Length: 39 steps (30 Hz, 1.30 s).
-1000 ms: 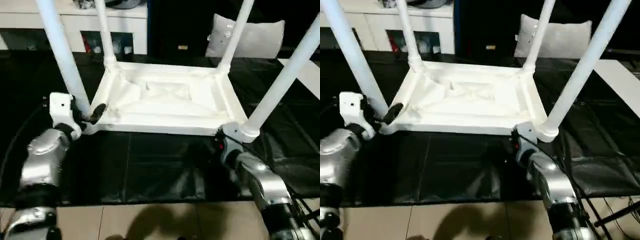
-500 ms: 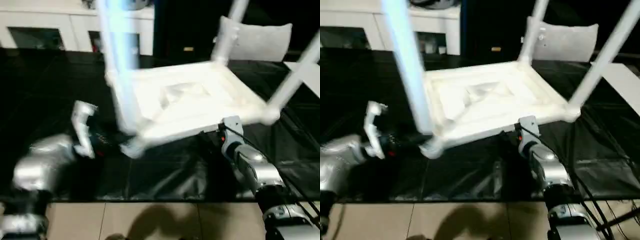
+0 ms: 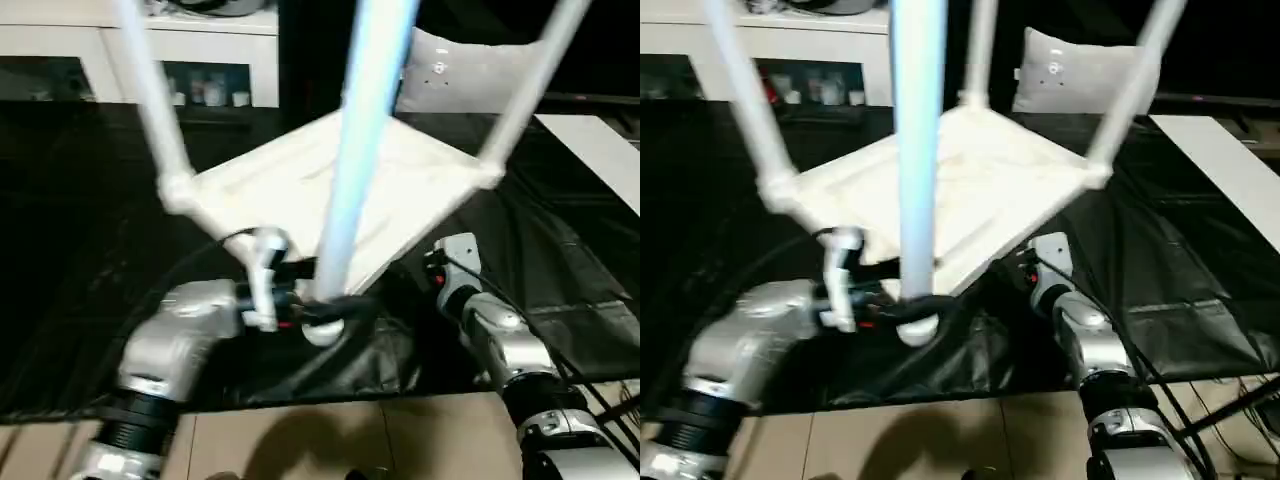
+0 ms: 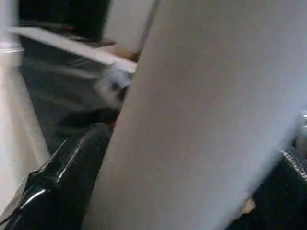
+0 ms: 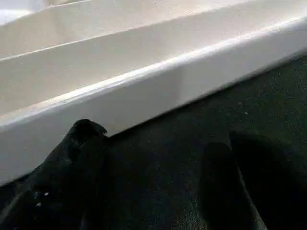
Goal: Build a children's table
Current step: Rotate table base
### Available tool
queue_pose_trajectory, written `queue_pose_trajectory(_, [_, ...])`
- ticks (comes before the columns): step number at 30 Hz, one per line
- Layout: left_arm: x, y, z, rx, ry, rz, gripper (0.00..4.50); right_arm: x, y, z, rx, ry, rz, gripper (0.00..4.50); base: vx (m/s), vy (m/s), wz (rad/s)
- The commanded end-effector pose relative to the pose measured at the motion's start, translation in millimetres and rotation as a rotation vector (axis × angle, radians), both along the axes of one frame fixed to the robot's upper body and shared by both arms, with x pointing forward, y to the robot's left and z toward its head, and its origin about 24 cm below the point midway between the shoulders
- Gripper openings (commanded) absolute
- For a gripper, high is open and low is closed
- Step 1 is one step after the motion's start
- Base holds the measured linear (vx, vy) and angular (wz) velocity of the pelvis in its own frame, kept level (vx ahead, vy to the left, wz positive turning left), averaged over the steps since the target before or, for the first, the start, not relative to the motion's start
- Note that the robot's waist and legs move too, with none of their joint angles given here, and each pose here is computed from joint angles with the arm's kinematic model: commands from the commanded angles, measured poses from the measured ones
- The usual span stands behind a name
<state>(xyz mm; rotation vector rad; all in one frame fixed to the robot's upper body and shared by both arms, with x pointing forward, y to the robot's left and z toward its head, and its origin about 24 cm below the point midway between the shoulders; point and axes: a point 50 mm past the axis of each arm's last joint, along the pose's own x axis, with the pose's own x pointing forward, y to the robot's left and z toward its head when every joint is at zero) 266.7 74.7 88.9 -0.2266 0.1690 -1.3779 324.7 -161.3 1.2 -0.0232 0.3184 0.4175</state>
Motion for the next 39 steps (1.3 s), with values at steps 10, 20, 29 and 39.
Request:
queue_pose_trajectory(10, [-4.3,-43.4,1.2,0.022,-0.079,0.039,4.5,8.0,16.6,4.5,-0.021,-0.039,0.037,4.5,0.0,0.0,0.0])
queue_pose_trajectory(20, [26.3,-24.0,3.5,0.112,-0.153,0.355,4.5,-2.0,-26.9,-14.8,0.009,0.072,-0.255,4.5,0.0,0.0,0.0])
queue_pose_trajectory(29, [10.4,-4.8,5.8,0.132,-0.194,0.272,4.5,-9.8,-49.7,7.3,0.072,-0.046,-0.141,4.5,0.0,0.0,0.0])
queue_pose_trajectory(39, [22.3,48.2,-13.3,0.432,-0.226,0.06,3.96,-20.7,-70.6,50.1,0.086,-0.186,0.1,4.5,0.0,0.0,0.0])
